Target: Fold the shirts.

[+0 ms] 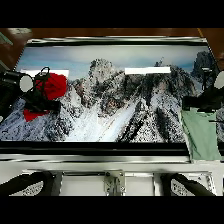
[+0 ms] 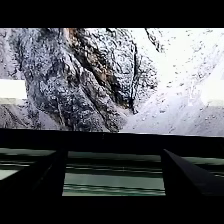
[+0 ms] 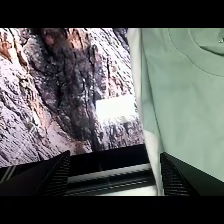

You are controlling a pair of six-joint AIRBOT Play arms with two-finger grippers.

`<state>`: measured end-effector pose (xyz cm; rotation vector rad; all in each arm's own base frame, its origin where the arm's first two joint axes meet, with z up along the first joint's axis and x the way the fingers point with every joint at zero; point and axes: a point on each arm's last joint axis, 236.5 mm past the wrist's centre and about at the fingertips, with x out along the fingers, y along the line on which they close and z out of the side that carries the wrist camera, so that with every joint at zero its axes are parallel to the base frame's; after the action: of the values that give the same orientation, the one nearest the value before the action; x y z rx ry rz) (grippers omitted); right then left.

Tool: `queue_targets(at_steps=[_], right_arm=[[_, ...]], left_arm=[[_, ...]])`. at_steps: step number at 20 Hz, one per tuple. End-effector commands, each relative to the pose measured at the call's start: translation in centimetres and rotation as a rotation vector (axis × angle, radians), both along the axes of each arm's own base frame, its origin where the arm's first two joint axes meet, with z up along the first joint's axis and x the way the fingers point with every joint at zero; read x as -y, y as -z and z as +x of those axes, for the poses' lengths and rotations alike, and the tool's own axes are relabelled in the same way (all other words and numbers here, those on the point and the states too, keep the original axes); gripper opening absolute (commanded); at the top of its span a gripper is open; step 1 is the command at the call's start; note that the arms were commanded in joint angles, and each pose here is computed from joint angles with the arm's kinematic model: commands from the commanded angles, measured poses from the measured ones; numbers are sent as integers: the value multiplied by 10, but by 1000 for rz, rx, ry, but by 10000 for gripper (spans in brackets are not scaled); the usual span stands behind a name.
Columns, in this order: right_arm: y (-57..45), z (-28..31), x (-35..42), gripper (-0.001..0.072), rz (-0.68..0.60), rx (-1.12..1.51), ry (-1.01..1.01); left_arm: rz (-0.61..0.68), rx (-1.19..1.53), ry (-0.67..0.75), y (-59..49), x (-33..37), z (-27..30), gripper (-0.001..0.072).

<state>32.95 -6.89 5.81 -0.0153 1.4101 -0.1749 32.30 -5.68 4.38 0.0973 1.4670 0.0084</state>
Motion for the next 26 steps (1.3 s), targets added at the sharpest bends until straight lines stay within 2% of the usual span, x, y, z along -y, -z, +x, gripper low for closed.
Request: queue_targets(at_steps=[1,16,26], right_arm=[[0,0,0,689,1,-1,1],[0,0,0,689,1,-1,2],[0,8,-10,689,48,37,18]], left_arm=[[1,-1,0,0,0,0,719],[1,-1,0,0,0,0,719],[-118,289,15,-9,29,72,719]])
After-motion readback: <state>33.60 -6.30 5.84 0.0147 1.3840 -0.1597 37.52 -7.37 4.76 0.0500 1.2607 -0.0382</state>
